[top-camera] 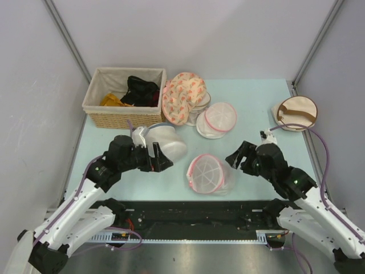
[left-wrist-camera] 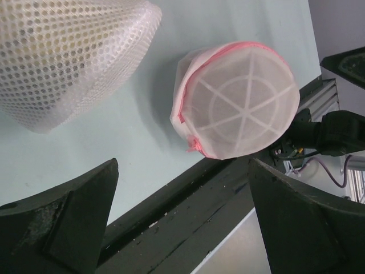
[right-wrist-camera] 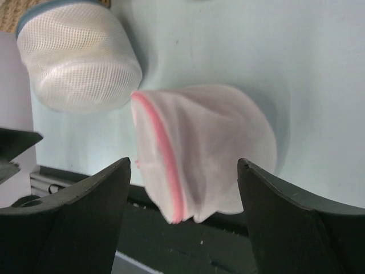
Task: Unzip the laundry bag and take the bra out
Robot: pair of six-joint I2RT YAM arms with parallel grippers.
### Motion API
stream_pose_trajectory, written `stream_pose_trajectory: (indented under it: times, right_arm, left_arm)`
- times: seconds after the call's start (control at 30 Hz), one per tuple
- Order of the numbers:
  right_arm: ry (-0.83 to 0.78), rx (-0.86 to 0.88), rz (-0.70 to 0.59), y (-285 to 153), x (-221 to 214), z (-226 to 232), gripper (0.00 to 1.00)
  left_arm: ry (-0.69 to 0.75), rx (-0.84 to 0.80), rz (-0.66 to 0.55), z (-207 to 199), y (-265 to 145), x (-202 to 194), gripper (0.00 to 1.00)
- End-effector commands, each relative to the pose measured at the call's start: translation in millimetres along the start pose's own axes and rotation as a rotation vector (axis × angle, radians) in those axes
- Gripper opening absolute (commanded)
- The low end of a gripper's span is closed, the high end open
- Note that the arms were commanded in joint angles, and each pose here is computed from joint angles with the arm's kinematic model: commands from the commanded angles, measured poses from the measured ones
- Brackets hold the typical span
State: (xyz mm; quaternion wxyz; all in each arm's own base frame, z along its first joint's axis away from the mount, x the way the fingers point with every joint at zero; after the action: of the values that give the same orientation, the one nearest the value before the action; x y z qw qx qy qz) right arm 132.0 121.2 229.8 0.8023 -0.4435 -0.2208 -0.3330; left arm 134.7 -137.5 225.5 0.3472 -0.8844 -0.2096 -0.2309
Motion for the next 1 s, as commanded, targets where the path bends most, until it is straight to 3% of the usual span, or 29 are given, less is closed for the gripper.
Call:
stream_pose_trajectory:
  times: [0.0, 0.27, 0.53, 0.63, 0.67, 0.7, 0.73, 0.77, 0.8, 0.83, 0.87, 0.9, 0.93, 0.97]
  right_arm:
    - [0.13, -0.095, -0.027, -10.3, -23.5, 1.1, 0.79]
    - [0.166, 0.013, -0.047, -6.3, -67.3, 34.5, 0.8]
    - [0.182, -0.055, -0.095, 18.7, -93.7, 29.9, 0.75]
    - [0.185, -0.027, -0.137, 23.3, -89.3, 35.9, 0.55]
    - [0.195, -0.029, -0.156, 25.2, -83.6, 35.8, 0.28]
    - [0.196, -0.027, -0.135, 25.7, -81.3, 35.5, 0.11]
    - [0.167, -0.011, -0.124, 25.6, -76.3, 35.5, 0.0]
    - [0.187, -0.049, -0.137, 32.9, -61.2, 26.8, 0.0]
    - [0.181, -0.013, -0.049, 32.2, -62.0, 27.4, 0.0]
    - [0.088, 0.027, -0.027, 33.3, -55.9, 25.6, 0.0]
    - [0.109, -0.011, -0.047, 43.0, -33.5, 11.0, 0.0]
    - [0.087, 0.093, 0.088, 40.2, -34.6, 14.6, 0.0]
    - [0.004, 0.062, 0.151, 48.2, -29.4, -0.9, 0.0]
    - [0.028, 0.028, 0.134, 51.2, -7.9, -14.6, 0.0]
  left_arm:
    - [-0.023, 0.001, 0.024, -3.9, 10.9, -4.7, 1.0]
    - [-0.022, 0.004, 0.089, -10.2, 32.3, -16.0, 1.0]
    - [0.012, 0.041, 0.073, -10.3, 32.7, -11.6, 1.0]
    - [0.032, 0.058, 0.08, -10.6, 32.3, -9.0, 1.0]
    - [0.043, 0.059, 0.08, -11.3, 31.5, -7.7, 1.0]
    - [0.075, 0.069, 0.063, -12.8, 29.9, -2.3, 1.0]
    - [0.092, 0.104, 0.069, -9.9, 27.0, -1.9, 1.0]
    - [0.112, 0.131, 0.06, -9.0, 24.3, 1.2, 1.0]
    - [0.157, 0.185, 0.015, -7.4, 20.0, 10.7, 1.0]
    - [0.171, 0.224, 0.019, -4.4, 15.5, 11.2, 1.0]
    - [0.188, 0.24, 0.009, -4.6, 12.1, 14.2, 1.0]
    - [0.21, 0.262, -0.022, -5.5, 8.1, 20.4, 1.0]
    - [0.219, 0.264, -0.026, -6.3, 6.0, 21.8, 1.0]
    - [0.226, 0.256, -0.031, -8.1, 4.2, 23.1, 1.0]
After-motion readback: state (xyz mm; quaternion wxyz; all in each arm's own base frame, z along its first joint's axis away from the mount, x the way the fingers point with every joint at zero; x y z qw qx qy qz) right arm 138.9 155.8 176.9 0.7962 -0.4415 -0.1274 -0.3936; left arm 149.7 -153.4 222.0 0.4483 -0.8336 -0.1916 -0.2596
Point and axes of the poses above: each gripper's point midway between its finger pads, its own y axis out along the fingers, its own z axis along the line the jaws close on, x = y × z, the point moved 8 cm from there along -y, back along the fingers, and after that the axes turned 6 degrees about -y, right-handed, at the moved point
